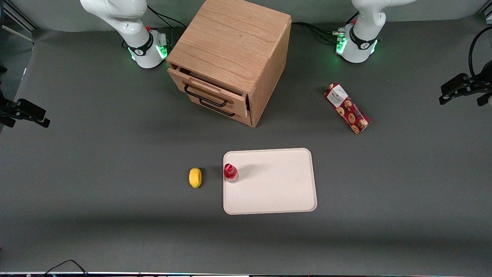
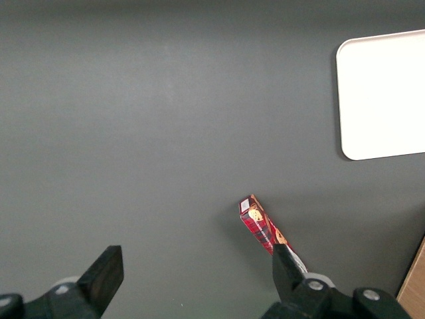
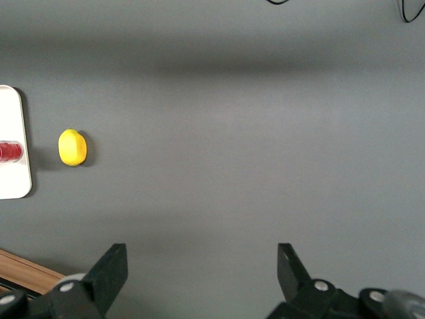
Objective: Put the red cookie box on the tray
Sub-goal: 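Move the left gripper over the red shortbread box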
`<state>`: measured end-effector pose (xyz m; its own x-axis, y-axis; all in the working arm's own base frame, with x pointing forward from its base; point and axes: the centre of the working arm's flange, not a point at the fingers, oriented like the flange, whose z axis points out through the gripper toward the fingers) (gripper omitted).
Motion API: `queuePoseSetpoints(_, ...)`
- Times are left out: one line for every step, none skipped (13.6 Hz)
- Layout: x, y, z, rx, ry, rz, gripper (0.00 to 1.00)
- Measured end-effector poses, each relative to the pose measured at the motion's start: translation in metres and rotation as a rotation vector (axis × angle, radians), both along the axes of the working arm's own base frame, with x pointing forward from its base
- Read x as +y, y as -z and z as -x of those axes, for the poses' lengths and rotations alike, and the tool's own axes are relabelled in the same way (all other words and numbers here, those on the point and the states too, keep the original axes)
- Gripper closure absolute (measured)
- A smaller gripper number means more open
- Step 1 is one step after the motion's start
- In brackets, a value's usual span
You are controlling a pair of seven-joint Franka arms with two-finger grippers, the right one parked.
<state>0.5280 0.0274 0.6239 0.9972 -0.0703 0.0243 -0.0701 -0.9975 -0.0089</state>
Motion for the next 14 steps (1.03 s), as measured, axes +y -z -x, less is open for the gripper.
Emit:
queuePoseSetpoints(0.000, 0.000, 0.000, 0.003, 0.001, 0.000, 0.00)
queuePoseSetpoints(0.000, 0.001, 0.001, 0.010, 0.002, 0.001, 0.00)
queuePoseSetpoints(0.000, 0.004, 0.001, 0.022, 0.002, 0.001, 0.00)
queuePoseSetpoints(0.000, 0.008, 0.002, 0.041, -0.002, 0.003, 0.00)
queuePoseSetpoints(-0.001, 0.019, 0.003, 0.078, -0.008, 0.005, 0.00)
queuePoseSetpoints(-0.002, 0.035, 0.004, 0.121, -0.031, 0.009, 0.00)
queuePoseSetpoints(-0.006, 0.057, 0.005, 0.168, -0.096, 0.019, 0.00)
queuePoseSetpoints(-0.013, 0.079, 0.008, 0.217, -0.187, 0.033, 0.00)
queuePoseSetpoints(-0.022, 0.103, 0.012, 0.265, -0.264, 0.047, 0.00)
queuePoseSetpoints(-0.028, 0.126, 0.016, 0.296, -0.314, 0.052, 0.00)
queuePoseSetpoints(-0.033, 0.148, 0.020, 0.312, -0.355, 0.051, 0.00)
queuePoseSetpoints(-0.038, 0.168, 0.024, 0.315, -0.401, 0.045, 0.00)
queuePoseSetpoints(-0.046, 0.189, 0.029, 0.308, -0.440, 0.036, 0.00)
queuePoseSetpoints(-0.057, 0.209, 0.038, 0.296, -0.466, 0.028, 0.00)
